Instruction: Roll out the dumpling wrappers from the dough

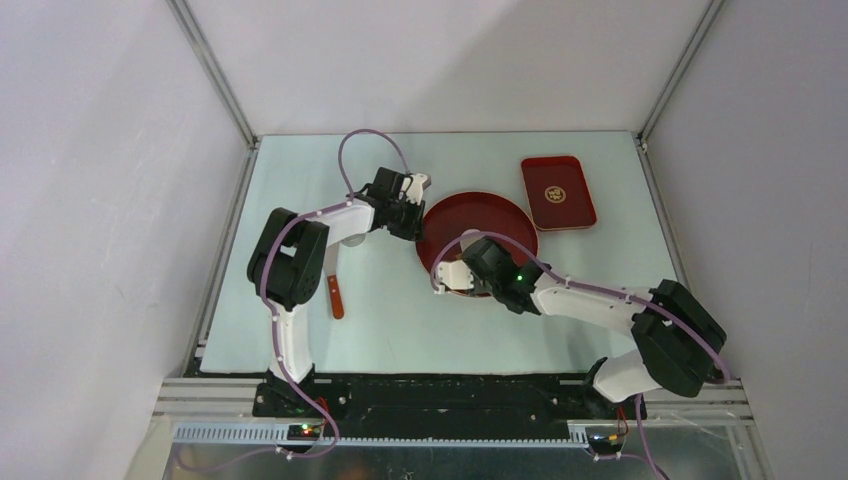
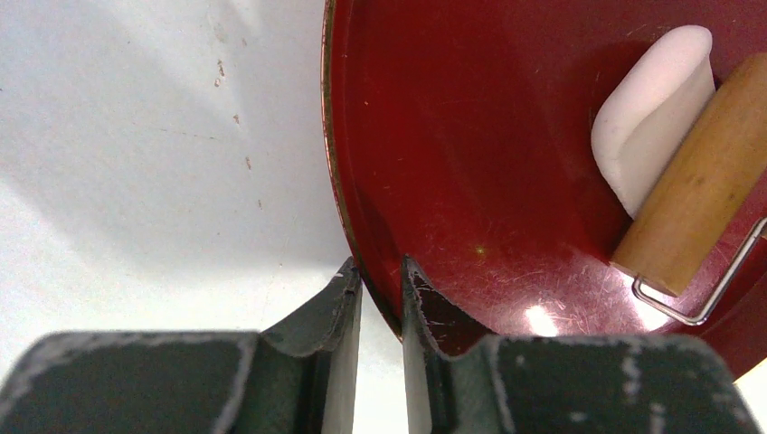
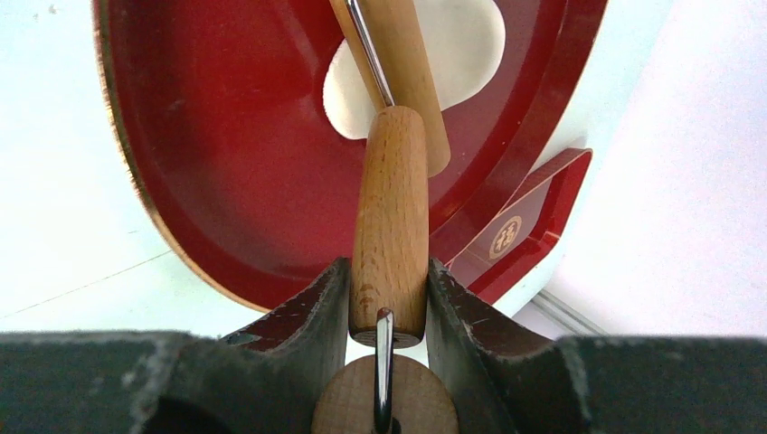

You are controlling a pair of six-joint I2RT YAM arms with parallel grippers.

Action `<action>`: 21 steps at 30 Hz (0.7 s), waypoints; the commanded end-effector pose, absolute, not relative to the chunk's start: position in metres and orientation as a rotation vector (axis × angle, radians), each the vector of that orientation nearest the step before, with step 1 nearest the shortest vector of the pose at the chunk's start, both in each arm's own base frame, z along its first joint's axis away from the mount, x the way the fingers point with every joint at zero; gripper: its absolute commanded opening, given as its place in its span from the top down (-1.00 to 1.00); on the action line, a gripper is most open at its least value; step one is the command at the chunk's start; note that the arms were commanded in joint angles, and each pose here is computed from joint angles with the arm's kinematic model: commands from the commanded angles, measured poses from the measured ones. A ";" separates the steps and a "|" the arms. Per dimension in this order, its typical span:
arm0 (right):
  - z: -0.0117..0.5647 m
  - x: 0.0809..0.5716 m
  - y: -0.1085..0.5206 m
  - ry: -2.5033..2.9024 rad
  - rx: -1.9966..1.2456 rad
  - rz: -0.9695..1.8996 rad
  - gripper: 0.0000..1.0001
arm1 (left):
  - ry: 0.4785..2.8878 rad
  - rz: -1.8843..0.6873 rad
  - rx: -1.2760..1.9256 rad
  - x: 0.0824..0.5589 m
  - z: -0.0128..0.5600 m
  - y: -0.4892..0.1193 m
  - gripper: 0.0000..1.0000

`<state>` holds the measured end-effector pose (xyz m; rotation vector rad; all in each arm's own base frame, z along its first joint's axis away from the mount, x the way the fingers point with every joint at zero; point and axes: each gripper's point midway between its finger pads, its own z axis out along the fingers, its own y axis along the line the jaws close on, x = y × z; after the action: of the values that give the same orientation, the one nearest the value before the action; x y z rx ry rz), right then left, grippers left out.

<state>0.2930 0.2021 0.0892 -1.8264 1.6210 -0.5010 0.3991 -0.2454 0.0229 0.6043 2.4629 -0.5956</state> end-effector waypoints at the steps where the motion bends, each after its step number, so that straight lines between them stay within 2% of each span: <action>1: 0.055 0.249 0.183 1.723 -1.995 -0.375 1.00 | 2.477 -0.586 0.615 0.399 0.018 -0.243 0.52; 11: 0.039 0.226 0.169 1.788 -2.064 -0.332 1.00 | 2.478 -0.583 0.613 0.399 0.018 -0.242 0.52; 21: 0.056 0.235 0.174 1.726 -1.960 -0.348 1.00 | 2.478 -0.583 0.614 0.399 0.018 -0.242 0.52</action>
<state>0.2683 0.1910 0.0875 -1.8117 1.6564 -0.4339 0.3991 -0.2454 0.0229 0.6043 2.4629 -0.5956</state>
